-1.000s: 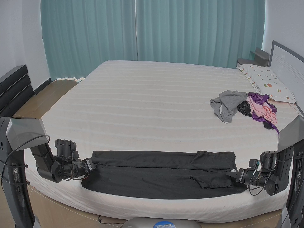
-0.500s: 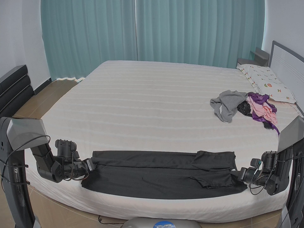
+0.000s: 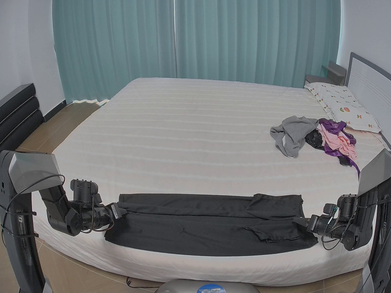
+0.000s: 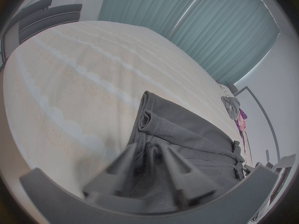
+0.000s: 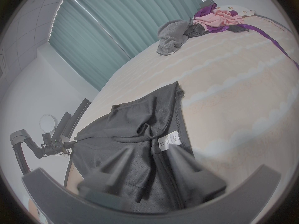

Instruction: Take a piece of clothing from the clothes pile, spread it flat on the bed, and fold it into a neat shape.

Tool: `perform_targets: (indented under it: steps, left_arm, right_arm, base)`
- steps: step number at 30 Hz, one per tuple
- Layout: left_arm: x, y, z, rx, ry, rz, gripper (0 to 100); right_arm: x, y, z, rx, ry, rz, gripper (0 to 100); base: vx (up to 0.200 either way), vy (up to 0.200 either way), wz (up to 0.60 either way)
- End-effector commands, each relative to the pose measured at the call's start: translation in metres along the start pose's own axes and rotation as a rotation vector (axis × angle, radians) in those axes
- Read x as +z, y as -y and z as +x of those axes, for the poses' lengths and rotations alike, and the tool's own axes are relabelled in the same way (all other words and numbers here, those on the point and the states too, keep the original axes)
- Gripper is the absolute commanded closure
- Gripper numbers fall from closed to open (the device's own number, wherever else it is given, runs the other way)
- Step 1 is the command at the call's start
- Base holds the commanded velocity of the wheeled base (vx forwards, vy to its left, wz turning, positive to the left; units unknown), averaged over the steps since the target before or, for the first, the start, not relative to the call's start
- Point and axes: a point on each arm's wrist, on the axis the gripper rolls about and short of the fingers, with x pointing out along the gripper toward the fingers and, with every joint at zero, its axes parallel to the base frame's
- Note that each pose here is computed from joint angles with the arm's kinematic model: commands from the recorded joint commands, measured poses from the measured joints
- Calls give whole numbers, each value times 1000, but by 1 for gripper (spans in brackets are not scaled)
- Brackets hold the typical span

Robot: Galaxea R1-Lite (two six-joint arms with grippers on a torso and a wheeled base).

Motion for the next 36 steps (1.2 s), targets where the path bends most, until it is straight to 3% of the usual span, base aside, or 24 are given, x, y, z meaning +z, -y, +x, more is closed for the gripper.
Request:
perform_targets:
  steps: [1,6,10,14,20,25,30,36]
  left_arm:
    - [1,-2,-3,12,10,-8,0]
    - [13,-6,-16,8,54,-34,0]
    - [25,-3,-17,-14,99,-128,0]
    - [29,0,-13,-24,112,-166,0]
    - [31,20,-4,-73,116,-175,0]
    - [35,49,15,-142,180,-260,0]
    - [20,59,33,-197,271,-241,0]
    - [8,61,31,-202,246,-217,0]
  right_arm:
    - [5,-2,-4,7,26,-5,0]
    - [17,-3,-12,9,81,24,0]
    - [24,-5,-15,13,112,65,0]
    - [24,-2,-14,5,114,70,0]
    - [27,0,-14,-18,136,73,0]
    - [25,-1,-13,-17,127,76,0]
    - [24,-1,-14,-19,124,78,0]
    - [22,-1,-14,-20,117,81,0]
  base:
    - [0,0,0]
    - [0,0,0]
    - [0,0,0]
    - [0,0,0]
    - [0,0,0]
    - [0,0,0]
    - [0,0,0]
    - [0,0,0]
